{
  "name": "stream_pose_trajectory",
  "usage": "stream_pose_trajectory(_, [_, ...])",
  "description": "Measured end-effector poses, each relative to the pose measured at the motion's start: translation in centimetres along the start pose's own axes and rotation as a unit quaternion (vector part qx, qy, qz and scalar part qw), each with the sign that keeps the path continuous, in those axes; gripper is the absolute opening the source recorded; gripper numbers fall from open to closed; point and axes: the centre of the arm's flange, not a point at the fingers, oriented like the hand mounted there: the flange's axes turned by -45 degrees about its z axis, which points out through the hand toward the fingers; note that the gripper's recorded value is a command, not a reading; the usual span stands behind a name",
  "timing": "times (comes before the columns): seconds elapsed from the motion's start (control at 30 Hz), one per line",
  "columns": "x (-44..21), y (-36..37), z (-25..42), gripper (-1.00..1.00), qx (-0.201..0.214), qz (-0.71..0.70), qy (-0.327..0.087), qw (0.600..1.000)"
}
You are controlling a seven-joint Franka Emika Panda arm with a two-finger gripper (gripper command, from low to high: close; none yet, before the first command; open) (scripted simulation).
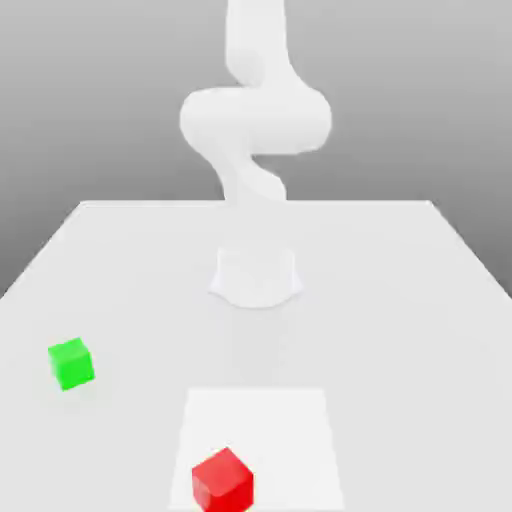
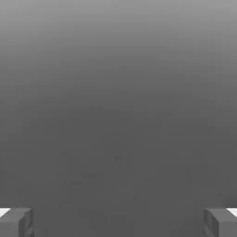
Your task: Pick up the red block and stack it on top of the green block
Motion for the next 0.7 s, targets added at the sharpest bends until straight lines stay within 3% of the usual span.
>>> stream_pose_trajectory(0.33, [-3.8, 1.1, 19.4, 0.00, -0.083, 0.132, -0.132, 0.979])
stream_pose_trajectory(0.7, [-15.1, 3.8, 36.2, 0.00, -0.136, 0.283, -0.261, 0.913])
